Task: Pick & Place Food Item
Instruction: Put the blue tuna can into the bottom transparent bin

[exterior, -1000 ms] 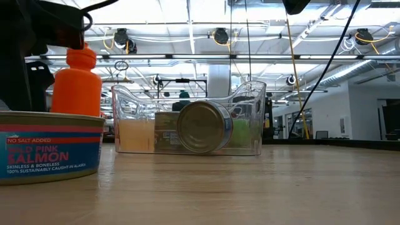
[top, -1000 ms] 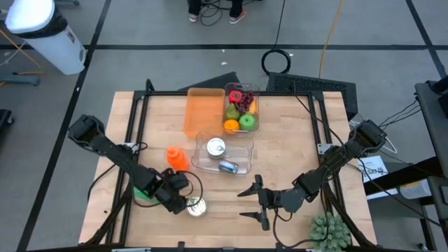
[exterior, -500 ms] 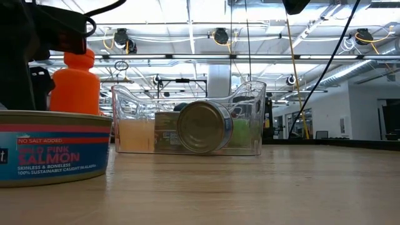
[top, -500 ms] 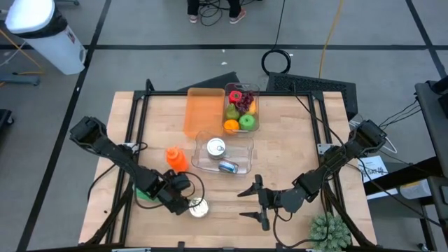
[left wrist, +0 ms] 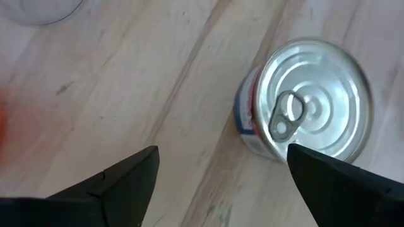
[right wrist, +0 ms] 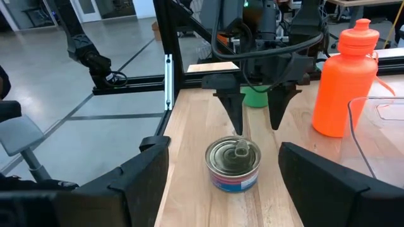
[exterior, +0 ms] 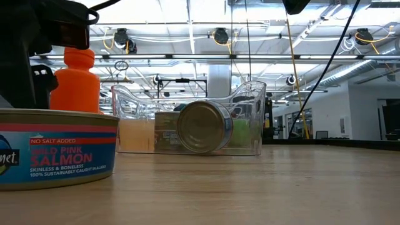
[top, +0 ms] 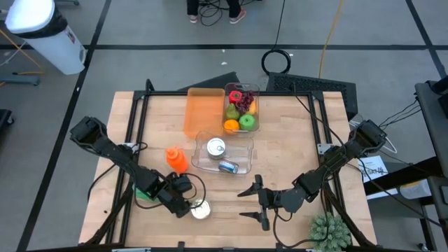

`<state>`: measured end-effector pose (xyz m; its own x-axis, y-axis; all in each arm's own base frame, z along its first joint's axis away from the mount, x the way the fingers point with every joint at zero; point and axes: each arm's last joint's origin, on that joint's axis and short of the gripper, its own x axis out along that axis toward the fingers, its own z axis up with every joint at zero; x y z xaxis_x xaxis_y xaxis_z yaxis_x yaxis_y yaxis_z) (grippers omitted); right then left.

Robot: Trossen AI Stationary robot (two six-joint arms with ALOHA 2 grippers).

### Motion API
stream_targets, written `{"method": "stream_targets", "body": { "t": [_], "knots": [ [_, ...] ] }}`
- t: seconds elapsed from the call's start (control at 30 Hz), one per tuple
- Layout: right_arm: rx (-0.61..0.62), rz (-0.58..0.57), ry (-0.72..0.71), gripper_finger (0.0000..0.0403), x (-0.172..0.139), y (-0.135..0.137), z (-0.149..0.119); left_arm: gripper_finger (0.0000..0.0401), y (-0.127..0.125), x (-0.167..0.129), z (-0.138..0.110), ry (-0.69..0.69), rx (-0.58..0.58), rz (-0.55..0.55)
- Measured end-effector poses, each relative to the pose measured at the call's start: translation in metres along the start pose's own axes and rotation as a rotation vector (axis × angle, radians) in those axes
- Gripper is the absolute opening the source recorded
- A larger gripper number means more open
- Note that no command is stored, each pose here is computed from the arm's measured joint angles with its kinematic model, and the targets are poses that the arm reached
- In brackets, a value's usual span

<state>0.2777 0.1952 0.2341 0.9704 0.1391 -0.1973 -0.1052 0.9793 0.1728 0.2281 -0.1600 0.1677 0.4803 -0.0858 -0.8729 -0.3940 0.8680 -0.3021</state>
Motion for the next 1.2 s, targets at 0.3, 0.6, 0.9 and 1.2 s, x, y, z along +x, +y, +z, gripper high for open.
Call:
{"method": "stream_targets", "body": {
  "t": [0.3,0.6,0.9,1.2],
  "knots": [
    [0.0,0.0,0.0,0.0281,0.0,0.0,0.0,0.0363,0.0,0.0,0.001,-0.018,-0.014,0.008],
    [0.0,0.0,0.0,0.0281,0.0,0.0,0.0,0.0363,0.0,0.012,0.001,-0.009,-0.015,0.012],
    [0.0,0.0,0.0,0.0281,0.0,0.0,0.0,0.0363,0.006,0.011,0.007,0.027,-0.039,0.02],
    [0.0,0.0,0.0,0.0281,0.0,0.0,0.0,0.0363,0.023,0.01,-0.003,0.104,-0.154,0.223]
  ]
}}
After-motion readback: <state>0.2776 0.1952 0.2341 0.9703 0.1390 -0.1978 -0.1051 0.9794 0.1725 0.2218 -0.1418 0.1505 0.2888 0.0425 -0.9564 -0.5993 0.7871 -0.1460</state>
